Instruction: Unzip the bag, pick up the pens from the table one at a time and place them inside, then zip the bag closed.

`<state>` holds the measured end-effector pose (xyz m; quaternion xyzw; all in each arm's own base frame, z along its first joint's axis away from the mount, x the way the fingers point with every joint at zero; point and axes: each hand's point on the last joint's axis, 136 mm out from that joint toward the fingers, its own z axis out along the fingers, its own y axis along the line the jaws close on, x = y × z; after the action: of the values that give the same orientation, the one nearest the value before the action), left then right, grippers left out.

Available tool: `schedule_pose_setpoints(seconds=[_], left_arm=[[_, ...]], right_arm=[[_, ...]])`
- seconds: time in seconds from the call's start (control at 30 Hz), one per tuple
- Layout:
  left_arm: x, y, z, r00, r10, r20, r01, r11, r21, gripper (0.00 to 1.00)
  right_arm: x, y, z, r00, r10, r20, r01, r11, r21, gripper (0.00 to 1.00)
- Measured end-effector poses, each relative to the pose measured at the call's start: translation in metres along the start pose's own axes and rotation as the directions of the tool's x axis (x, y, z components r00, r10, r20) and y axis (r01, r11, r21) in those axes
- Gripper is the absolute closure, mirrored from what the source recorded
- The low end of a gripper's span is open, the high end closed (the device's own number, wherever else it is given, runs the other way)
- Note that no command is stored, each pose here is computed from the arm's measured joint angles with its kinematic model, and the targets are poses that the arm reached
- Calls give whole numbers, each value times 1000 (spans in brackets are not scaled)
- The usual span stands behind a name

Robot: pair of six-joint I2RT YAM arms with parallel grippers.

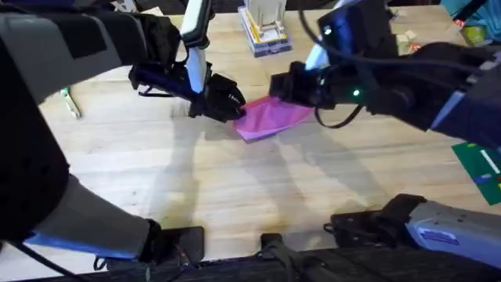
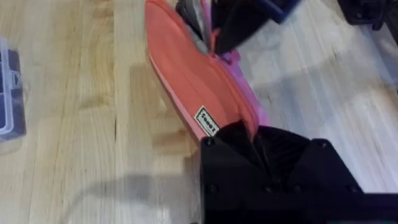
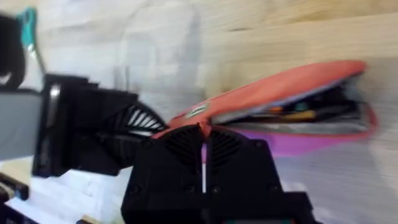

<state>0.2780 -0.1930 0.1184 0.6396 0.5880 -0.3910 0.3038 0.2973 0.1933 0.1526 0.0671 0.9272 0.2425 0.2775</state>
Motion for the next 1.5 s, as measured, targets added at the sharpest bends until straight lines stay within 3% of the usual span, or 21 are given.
schedule_pose_setpoints(seconds=[0.3, 0.47, 0.73, 0.8, 1.1, 1.13, 1.3, 1.5], left_arm=[[1, 0, 0, 1000, -2, -4, 2, 1000, 1, 956], [-5, -3, 3, 1000, 1, 18, -1, 1000, 15, 957], [-9, -5, 6, 999, 5, 32, -6, 1000, 24, 959], [-8, -5, 6, 999, 2, 32, -3, 1000, 26, 959], [-7, -4, 7, 999, -2, 32, 2, 1000, 28, 959], [-5, -5, 7, 1000, -7, 24, 6, 1000, 29, 958], [2, -4, 3, 1000, -23, -3, 23, 1000, 20, 959], [4, -4, 2, 1000, -23, -13, 23, 1000, 18, 959]], right_arm=[[-33, -64, -9, 994, 94, 57, -101, 987, 125, 971], [-47, -122, -25, 971, 228, 77, -239, 949, 206, 971], [-40, -144, -27, 967, 254, 28, -254, 938, 235, 971], [-31, -165, -5, 962, 270, -31, -250, 924, 291, 969], [-35, -166, -4, 968, 251, -22, -234, 927, 293, 970], [-41, -167, -14, 975, 222, 13, -215, 926, 309, 727], [-64, -171, -51, 976, 159, 148, -201, 918, 341, 41], [-71, -154, -90, 969, 84, 233, -158, 934, 320, 5]])
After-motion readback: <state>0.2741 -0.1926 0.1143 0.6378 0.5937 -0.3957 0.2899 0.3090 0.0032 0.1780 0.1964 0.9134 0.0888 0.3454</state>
